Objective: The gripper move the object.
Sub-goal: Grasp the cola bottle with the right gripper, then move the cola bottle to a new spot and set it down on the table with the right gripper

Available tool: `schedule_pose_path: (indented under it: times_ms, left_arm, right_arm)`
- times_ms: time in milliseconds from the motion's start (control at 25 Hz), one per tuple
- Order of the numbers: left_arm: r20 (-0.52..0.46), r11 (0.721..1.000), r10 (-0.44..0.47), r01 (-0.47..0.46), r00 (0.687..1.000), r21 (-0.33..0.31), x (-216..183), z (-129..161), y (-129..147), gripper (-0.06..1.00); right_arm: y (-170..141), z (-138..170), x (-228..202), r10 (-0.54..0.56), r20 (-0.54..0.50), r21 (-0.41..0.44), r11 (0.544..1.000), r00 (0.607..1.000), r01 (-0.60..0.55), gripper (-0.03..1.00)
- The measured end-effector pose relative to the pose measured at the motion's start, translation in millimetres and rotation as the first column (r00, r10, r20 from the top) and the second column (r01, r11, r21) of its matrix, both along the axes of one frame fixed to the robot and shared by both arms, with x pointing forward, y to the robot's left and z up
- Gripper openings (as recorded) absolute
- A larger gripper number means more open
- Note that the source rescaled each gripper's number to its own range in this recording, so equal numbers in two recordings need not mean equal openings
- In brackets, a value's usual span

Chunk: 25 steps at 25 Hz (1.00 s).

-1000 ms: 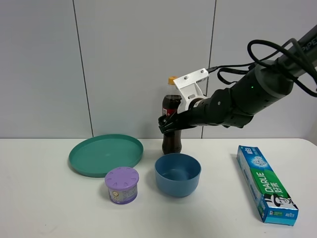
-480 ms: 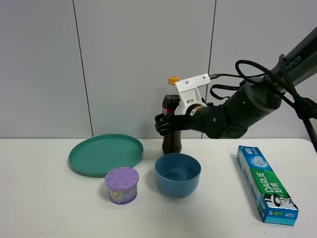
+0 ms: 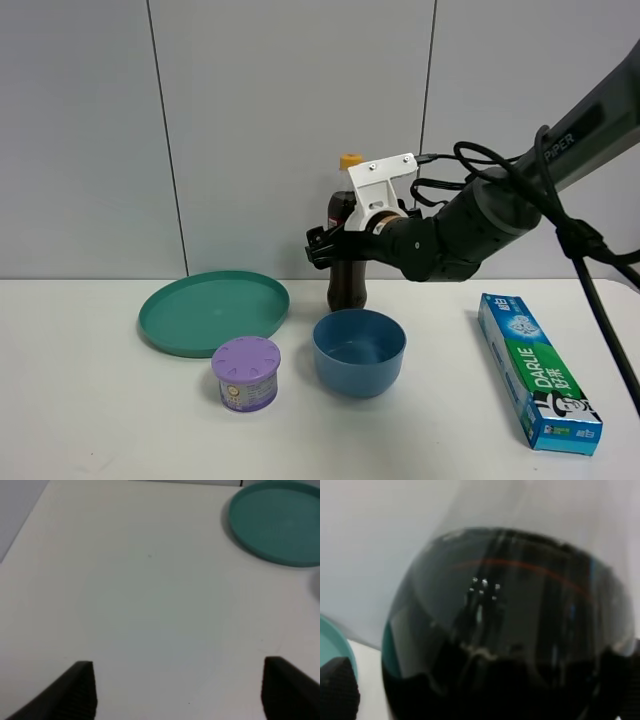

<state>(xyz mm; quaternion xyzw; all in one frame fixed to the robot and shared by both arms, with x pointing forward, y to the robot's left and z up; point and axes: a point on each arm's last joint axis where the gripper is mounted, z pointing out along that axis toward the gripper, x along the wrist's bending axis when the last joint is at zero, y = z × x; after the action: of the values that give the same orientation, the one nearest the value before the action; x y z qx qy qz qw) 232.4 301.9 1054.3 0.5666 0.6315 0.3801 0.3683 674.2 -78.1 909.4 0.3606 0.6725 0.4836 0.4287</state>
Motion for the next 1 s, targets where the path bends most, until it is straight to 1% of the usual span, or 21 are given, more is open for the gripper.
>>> schedule_pose_path:
  times_ms: [80, 200, 280, 360, 400, 440, 480, 680, 760, 880, 1000]
  left_arm:
    - [0.0, 1.0, 0.0, 0.0, 1.0, 0.0, 0.0, 0.0, 0.0, 1.0]
    - [0.0, 1.0, 0.0, 0.0, 1.0, 0.0, 0.0, 0.0, 0.0, 1.0]
    - [0.0, 1.0, 0.0, 0.0, 1.0, 0.0, 0.0, 0.0, 0.0, 1.0]
    - [0.0, 1.0, 0.0, 0.0, 1.0, 0.0, 0.0, 0.0, 0.0, 1.0]
    - [0.0, 1.0, 0.0, 0.0, 1.0, 0.0, 0.0, 0.0, 0.0, 1.0]
    - [0.0, 1.0, 0.0, 0.0, 1.0, 0.0, 0.0, 0.0, 0.0, 1.0]
    - [0.0, 1.0, 0.0, 0.0, 1.0, 0.0, 0.0, 0.0, 0.0, 1.0]
    - [0.0, 1.0, 0.0, 0.0, 1.0, 0.0, 0.0, 0.0, 0.0, 1.0]
    - [0.0, 1.0, 0.0, 0.0, 1.0, 0.0, 0.0, 0.0, 0.0, 1.0]
    - [0.0, 1.0, 0.0, 0.0, 1.0, 0.0, 0.0, 0.0, 0.0, 1.0]
    - [0.0, 1.0, 0.0, 0.0, 1.0, 0.0, 0.0, 0.0, 0.0, 1.0]
  right_arm:
    - [0.0, 0.2, 0.1, -0.004, -0.006, 0.022, 1.0, 1.0, 0.004, 0.77]
    - [0.3, -1.5, 0.7, -0.008, -0.017, 0.048, 0.999, 1.0, 0.009, 0.64]
    - [0.7, -4.2, 1.2, -0.01, -0.024, 0.054, 0.998, 1.0, 0.011, 0.52]
    - [0.8, -6.3, 1.4, -0.01, -0.028, 0.054, 0.998, 1.0, 0.011, 0.35]
    - [0.8, -6.3, 1.4, -0.01, -0.028, 0.056, 0.998, 1.0, 0.012, 0.22]
    - [0.6, -6.3, 1.5, -0.013, -0.03, 0.059, 0.998, 0.999, 0.014, 0.06]
    - [0.6, -6.2, 1.5, -0.014, -0.032, 0.068, 0.998, 0.999, 0.016, 0.02]
    - [1.3, -5.7, 1.2, -0.013, -0.026, 0.069, 0.997, 1.0, 0.015, 0.02]
    - [1.6, -2.6, 0.8, -0.008, -0.024, 0.053, 0.999, 1.0, 0.01, 0.02]
    - [1.5, 8.2, -1.3, 0.007, -0.037, 0.01, 1.0, 0.999, -0.007, 0.0]
    - [2.2, 31.2, -7.1, 0.029, -0.071, -0.006, 1.0, 0.997, -0.029, 0.0]
